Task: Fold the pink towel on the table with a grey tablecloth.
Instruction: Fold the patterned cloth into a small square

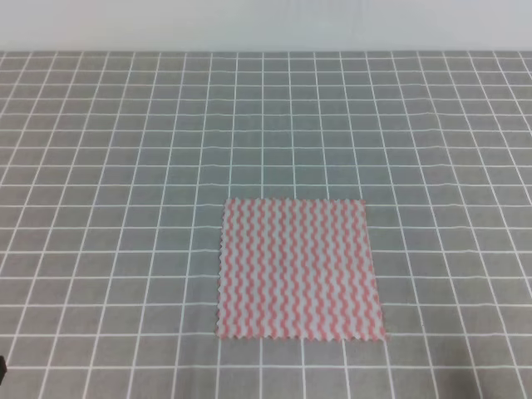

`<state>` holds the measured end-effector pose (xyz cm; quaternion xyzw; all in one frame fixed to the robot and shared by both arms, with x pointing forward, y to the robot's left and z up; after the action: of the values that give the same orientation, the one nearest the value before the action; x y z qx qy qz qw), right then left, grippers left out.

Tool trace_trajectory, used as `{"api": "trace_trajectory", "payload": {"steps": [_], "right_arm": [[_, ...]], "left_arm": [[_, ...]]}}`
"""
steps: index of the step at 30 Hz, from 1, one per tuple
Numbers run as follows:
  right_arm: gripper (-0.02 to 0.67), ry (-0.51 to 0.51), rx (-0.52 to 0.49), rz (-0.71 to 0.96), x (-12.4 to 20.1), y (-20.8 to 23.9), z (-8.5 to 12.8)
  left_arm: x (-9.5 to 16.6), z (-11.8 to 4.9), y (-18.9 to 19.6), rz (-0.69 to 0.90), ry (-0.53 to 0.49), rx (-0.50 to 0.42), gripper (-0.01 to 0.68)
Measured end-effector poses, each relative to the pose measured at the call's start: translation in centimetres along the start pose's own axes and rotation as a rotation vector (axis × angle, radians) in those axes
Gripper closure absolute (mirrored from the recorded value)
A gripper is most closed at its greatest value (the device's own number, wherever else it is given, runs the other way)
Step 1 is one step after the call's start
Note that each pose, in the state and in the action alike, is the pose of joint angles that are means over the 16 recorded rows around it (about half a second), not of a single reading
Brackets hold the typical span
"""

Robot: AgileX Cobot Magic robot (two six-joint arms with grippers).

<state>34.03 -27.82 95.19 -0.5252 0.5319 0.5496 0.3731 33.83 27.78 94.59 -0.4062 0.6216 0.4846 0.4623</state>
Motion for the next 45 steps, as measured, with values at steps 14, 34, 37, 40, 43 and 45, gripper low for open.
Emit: {"api": "trace_trajectory", "payload": {"steps": [14,34,37,40,43,45], "right_arm": [[0.665,-0.143,-0.015,-0.058,-0.7,0.0,0.2],[0.666,-0.694,0.0,-0.265,-3.4,0.5,-1.3],[0.666,-0.7,0.004,-0.27,-3.5,0.5,-1.4],[0.666,-0.694,0.003,-0.269,-3.5,0.5,-1.4],[0.666,-0.687,-0.005,-0.26,-3.5,0.5,-1.2],[0.666,-0.683,-0.015,-0.247,-3.5,0.4,-1.0]], "left_arm": [[-0.6,-0.3,0.0,-0.036,0.073,0.019,0.675],[-4.3,0.4,0.7,-0.321,0.703,0.082,0.675],[-4.3,0.4,0.7,-0.323,0.684,0.08,0.675],[-4.2,0.3,0.7,-0.314,0.668,0.08,0.675],[-4.0,0.2,0.6,-0.297,0.657,0.086,0.674],[-3.8,0.0,0.4,-0.271,0.652,0.09,0.674]]}}
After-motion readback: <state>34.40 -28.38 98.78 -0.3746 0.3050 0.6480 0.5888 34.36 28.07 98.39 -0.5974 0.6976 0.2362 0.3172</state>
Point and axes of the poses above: a point on each arm's last joint axis where the gripper is mounted, y pointing back along that axis away from the gripper, z along the wrist's bending axis when the last joint is at zero, x = y × z, the point moved 5 cm from there along -y, pointing out along that axis toward the gripper, and after that the axes turned 10 degrees about y, right-handed, at the moved point
